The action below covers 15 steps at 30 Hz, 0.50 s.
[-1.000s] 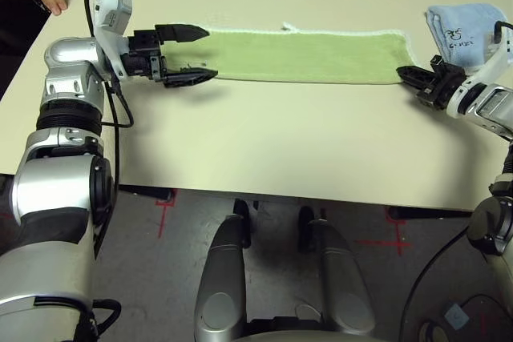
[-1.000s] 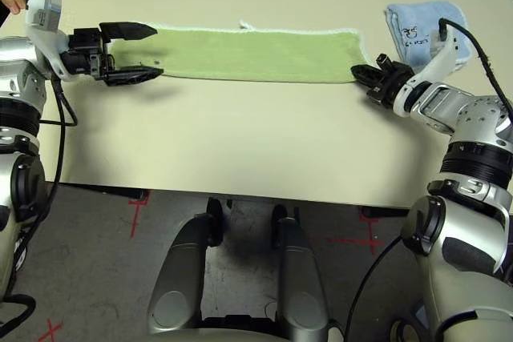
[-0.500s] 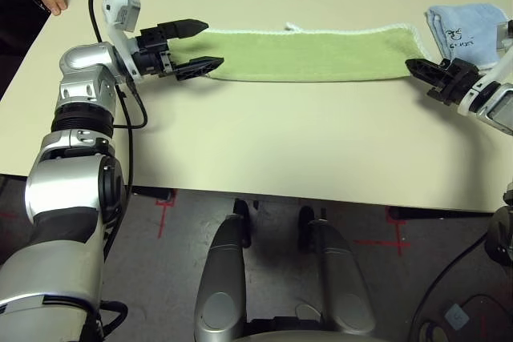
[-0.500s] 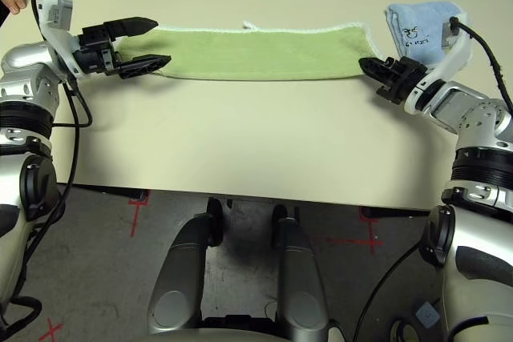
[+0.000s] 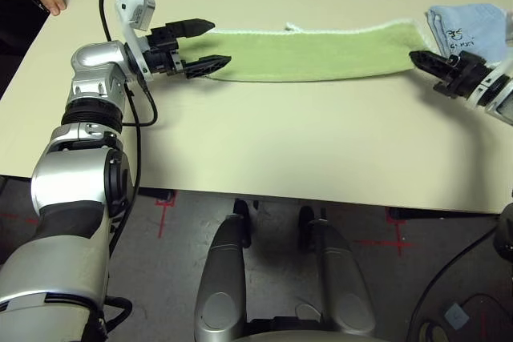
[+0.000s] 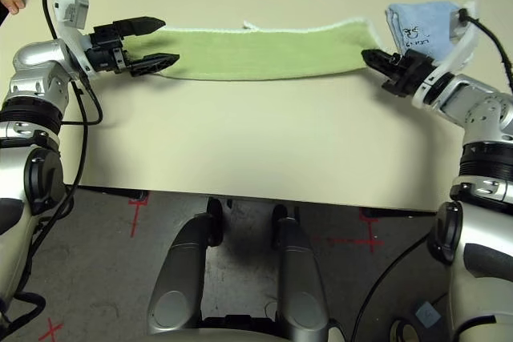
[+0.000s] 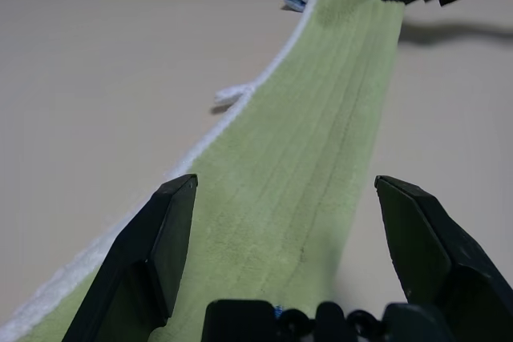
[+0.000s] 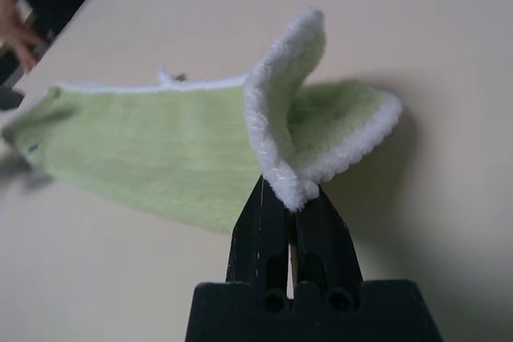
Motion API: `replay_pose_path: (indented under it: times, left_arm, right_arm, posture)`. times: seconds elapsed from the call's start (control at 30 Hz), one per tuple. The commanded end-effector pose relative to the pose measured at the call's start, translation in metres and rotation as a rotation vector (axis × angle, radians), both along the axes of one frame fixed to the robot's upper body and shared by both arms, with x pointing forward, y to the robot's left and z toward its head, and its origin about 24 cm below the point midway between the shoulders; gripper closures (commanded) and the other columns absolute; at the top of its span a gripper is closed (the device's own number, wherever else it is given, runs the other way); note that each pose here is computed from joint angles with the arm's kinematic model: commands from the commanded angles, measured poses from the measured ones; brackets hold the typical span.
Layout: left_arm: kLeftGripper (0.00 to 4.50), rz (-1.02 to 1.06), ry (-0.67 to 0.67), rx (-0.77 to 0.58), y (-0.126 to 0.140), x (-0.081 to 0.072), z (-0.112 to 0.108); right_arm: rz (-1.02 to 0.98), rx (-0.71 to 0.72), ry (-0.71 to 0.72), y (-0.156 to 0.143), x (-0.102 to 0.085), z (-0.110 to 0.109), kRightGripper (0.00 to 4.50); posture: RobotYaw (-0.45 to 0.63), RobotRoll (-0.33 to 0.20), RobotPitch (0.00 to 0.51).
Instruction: Fold the towel and set it aside.
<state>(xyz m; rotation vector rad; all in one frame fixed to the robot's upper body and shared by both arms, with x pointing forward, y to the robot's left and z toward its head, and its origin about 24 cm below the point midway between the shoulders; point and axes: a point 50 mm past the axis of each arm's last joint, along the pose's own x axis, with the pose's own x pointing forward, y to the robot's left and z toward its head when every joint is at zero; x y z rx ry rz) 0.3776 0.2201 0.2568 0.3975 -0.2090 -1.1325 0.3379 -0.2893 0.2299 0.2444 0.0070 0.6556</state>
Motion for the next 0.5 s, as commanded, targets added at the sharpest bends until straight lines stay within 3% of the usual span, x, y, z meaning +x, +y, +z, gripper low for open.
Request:
replay_pose_path:
  times: [0.03,0.23,0.5]
  left_arm:
    - [0.00,-0.035,0.005,0.054,0.001,-0.002,0.000]
    - [0.00,-0.052,0.005,0.085,0.002,-0.004,-0.004]
    - [0.00,-0.071,-0.006,0.089,-0.001,-0.004,0.001]
  right_arm:
    - [0.079,-0.070,-0.102,0.004,-0.007,0.008,4.46]
    - [0.144,-0.130,-0.151,0.013,-0.008,0.011,4.46]
    - [0.229,-0.200,-0.171,0.051,0.002,0.011,4.46]
  posture:
    - [0.02,0.000,0.354]
    - [0.02,0.000,0.353]
    - [0.03,0.000,0.357]
